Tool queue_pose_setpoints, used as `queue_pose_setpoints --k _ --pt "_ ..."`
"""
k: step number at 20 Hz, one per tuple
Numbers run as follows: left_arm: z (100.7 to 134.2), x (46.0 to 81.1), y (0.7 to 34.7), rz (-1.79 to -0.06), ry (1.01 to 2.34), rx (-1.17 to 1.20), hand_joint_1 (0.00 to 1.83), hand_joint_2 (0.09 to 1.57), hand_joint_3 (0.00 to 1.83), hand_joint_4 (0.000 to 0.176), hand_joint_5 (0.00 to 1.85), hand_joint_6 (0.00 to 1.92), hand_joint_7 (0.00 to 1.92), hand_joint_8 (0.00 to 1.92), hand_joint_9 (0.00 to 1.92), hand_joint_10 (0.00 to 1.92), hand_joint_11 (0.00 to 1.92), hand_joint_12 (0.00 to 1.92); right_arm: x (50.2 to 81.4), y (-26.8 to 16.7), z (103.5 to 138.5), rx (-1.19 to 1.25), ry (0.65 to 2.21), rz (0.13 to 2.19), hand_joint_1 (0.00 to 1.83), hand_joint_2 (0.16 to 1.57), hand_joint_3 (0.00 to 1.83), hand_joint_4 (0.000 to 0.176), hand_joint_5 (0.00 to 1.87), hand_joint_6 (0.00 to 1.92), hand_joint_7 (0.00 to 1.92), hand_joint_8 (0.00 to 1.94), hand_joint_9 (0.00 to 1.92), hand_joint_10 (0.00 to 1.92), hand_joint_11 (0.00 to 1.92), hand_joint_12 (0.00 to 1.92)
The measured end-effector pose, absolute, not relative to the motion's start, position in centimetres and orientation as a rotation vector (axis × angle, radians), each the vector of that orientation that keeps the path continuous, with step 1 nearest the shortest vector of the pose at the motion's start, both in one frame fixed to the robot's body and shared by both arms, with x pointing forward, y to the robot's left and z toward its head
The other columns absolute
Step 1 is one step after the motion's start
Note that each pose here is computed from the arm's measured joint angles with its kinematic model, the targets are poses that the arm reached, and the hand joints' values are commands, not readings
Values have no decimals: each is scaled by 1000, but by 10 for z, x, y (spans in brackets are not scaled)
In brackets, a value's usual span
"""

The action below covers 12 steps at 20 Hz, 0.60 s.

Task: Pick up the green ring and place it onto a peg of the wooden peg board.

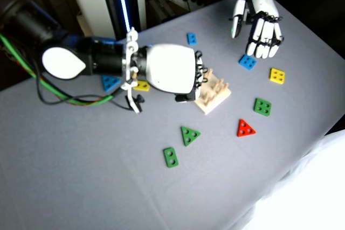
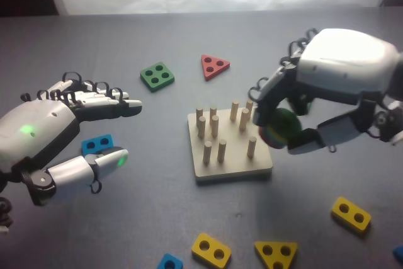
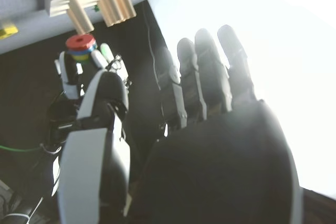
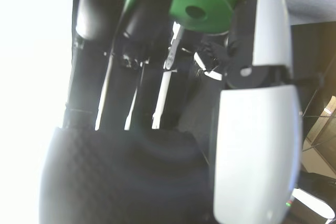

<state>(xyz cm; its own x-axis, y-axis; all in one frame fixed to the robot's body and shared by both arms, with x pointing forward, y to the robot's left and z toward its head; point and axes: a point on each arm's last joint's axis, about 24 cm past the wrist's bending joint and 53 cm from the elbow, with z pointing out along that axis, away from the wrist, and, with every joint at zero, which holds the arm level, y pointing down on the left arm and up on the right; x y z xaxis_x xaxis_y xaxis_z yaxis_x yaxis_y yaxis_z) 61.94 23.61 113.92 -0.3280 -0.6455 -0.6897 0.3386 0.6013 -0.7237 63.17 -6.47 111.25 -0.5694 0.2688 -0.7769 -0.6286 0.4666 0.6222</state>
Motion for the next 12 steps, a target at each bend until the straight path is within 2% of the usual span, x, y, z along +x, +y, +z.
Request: queue_pose_setpoints --k 2,3,5,8,9,10,11,12 --pt "1138 620 237 -1013 1621 -269 693 1306 0 33 532 0 423 0 344 0 0 725 627 -54 1111 -333 1802 1261 1403 1022 3 0 1067 765 1262 490 1110 931 914 1158" --pt "1138 620 237 -1014 1623 -267 726 1302 0 20 534 1 432 2 352 3 0 770 625 -52 1111 -338 1800 1267 1401 1035 2 0 1034 827 1208 612 1092 936 915 1161" --pt "1138 620 237 -1015 1623 -268 745 1291 0 21 544 2 430 2 366 4 0 883 626 -53 1111 -334 1800 1265 1399 1041 0 0 1001 905 1219 584 1077 945 898 1162" --pt "1138 620 237 -1016 1622 -266 702 1300 1 20 537 2 406 0 335 1 0 840 628 -55 1111 -326 1805 1263 1398 1039 0 0 1023 860 1227 563 1065 974 884 1204" --pt "1138 620 237 -1016 1621 -268 666 1302 1 34 526 0 388 0 310 0 0 829 628 -55 1110 -322 1808 1265 1397 1050 1 0 996 844 1175 661 1068 1021 974 1202" --pt "1139 620 237 -1016 1621 -269 666 1302 1 34 526 0 388 0 310 0 0 829 627 -55 1110 -322 1810 1266 1397 1050 1 0 996 844 1175 661 1068 1021 974 1202" --pt "1138 620 237 -1017 1621 -269 668 1299 0 46 517 3 386 0 292 6 0 727 627 -55 1109 -320 1813 1266 1398 1048 0 0 984 879 1183 625 1095 976 1009 1148" --pt "1138 620 237 -1017 1622 -270 686 1297 0 40 515 2 390 1 300 8 0 758 626 -56 1108 -318 1817 1268 1401 1040 0 0 974 904 1245 462 1129 937 1043 1092"
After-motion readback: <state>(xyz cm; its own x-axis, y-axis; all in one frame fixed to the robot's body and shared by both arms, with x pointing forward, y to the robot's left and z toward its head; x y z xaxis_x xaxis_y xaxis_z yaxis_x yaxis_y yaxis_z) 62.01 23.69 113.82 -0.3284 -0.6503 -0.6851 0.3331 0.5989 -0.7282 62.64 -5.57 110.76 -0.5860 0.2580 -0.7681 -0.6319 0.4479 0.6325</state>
